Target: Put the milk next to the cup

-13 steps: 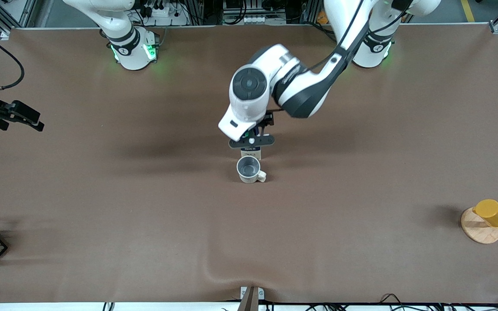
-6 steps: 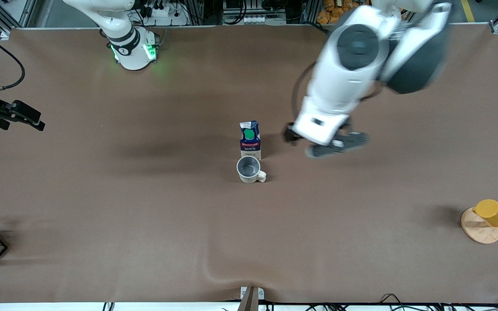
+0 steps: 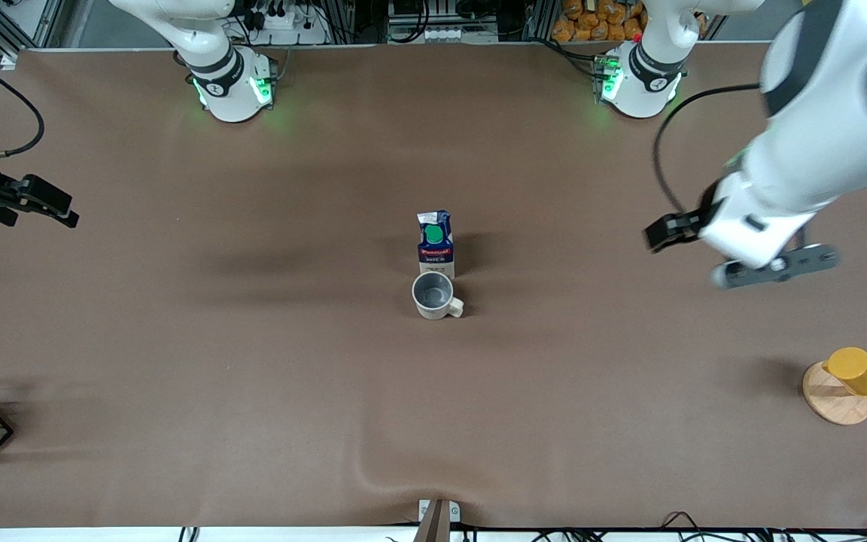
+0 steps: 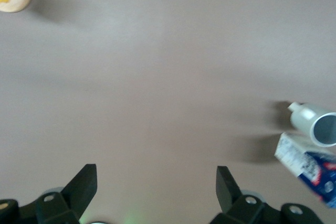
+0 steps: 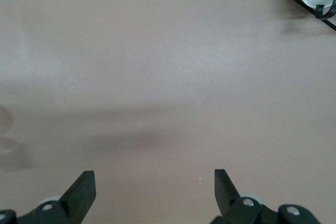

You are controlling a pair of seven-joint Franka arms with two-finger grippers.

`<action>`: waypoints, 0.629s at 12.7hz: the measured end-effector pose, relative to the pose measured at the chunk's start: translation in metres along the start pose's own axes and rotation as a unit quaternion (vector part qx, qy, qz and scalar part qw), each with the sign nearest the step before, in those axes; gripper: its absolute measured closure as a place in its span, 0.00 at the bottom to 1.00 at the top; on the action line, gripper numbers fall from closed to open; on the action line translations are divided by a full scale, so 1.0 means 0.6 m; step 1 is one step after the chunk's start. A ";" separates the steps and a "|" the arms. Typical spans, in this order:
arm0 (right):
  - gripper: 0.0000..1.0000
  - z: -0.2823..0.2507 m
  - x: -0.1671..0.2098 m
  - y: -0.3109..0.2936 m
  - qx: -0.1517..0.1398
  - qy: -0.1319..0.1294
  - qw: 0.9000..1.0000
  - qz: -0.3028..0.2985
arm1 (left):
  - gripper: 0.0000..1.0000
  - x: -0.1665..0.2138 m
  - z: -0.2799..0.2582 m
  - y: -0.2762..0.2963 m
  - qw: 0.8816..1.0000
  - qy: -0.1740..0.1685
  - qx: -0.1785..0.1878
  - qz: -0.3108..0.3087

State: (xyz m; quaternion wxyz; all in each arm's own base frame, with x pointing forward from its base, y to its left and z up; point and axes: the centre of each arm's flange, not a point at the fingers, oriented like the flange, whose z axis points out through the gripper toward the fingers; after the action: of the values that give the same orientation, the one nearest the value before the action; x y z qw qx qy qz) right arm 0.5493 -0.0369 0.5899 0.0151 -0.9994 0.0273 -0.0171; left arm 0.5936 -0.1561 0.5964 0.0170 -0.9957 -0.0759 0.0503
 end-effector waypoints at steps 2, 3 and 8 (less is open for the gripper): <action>0.00 0.001 -0.001 0.000 0.000 -0.002 1.000 0.000 | 0.00 -0.027 -0.024 -0.049 1.000 -0.001 0.007 0.028; 0.00 0.001 -0.001 0.000 0.000 -0.003 1.000 0.000 | 0.00 -0.041 -0.038 -0.085 0.999 0.001 0.008 0.046; 0.00 0.002 -0.001 0.001 0.000 -0.004 1.000 0.001 | 0.00 -0.106 -0.102 -0.200 0.996 0.022 -0.002 0.084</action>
State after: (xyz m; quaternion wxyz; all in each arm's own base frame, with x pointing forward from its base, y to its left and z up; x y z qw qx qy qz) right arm 0.5489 -0.0376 0.5888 0.0154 -0.9994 0.0279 -0.0133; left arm 0.5194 -0.0488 0.6684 0.0121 -0.9995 0.0086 0.0291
